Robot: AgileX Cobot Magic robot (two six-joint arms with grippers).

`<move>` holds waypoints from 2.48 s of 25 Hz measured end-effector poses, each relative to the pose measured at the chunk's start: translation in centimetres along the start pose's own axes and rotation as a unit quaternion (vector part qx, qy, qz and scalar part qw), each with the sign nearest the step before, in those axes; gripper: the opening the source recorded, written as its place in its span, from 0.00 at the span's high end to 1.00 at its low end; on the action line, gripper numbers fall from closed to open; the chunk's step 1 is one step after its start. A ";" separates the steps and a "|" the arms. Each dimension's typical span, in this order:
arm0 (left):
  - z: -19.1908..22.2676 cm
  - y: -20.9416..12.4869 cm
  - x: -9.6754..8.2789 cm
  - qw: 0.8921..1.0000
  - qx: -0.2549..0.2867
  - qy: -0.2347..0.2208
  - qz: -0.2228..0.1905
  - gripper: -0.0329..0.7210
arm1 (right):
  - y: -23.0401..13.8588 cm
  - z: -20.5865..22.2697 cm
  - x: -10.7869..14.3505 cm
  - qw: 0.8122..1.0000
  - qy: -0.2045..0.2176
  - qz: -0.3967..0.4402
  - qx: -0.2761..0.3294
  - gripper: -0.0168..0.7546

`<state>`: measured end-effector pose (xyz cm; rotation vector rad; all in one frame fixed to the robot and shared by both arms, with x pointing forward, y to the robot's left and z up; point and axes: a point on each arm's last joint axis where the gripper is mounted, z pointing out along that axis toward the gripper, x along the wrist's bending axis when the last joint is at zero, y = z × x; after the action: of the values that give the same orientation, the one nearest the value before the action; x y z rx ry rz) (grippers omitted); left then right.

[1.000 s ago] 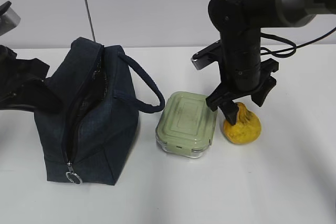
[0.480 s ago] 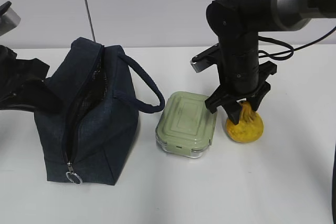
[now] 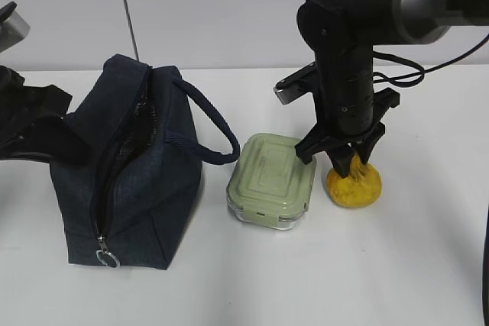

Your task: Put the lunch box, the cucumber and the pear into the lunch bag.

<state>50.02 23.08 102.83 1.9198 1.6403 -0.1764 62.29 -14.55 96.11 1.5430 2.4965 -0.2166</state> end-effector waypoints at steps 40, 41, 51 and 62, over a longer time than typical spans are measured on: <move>0.0 0.0 0.0 1.000 0.000 0.000 0.000 0.96 | -0.3 -19.1 4.2 0.868 0.329 -0.081 -0.363 0.65; 0.0 0.0 0.0 1.000 0.000 0.000 0.000 0.96 | 0.0 -19.0 4.6 0.857 0.349 -0.083 -0.370 0.65; 0.0 0.0 0.0 1.000 0.000 0.000 0.000 0.96 | 4.4 -12.5 6.9 0.851 0.396 -0.066 -0.338 0.65; 0.0 0.0 0.0 1.000 0.000 0.000 0.000 0.96 | 6.0 -10.0 6.8 0.864 0.354 -0.051 -0.355 0.58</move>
<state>50.02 23.08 102.83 1.9197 1.6403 -0.1763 63.82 -3.66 104.02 1.2787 2.6191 1.3324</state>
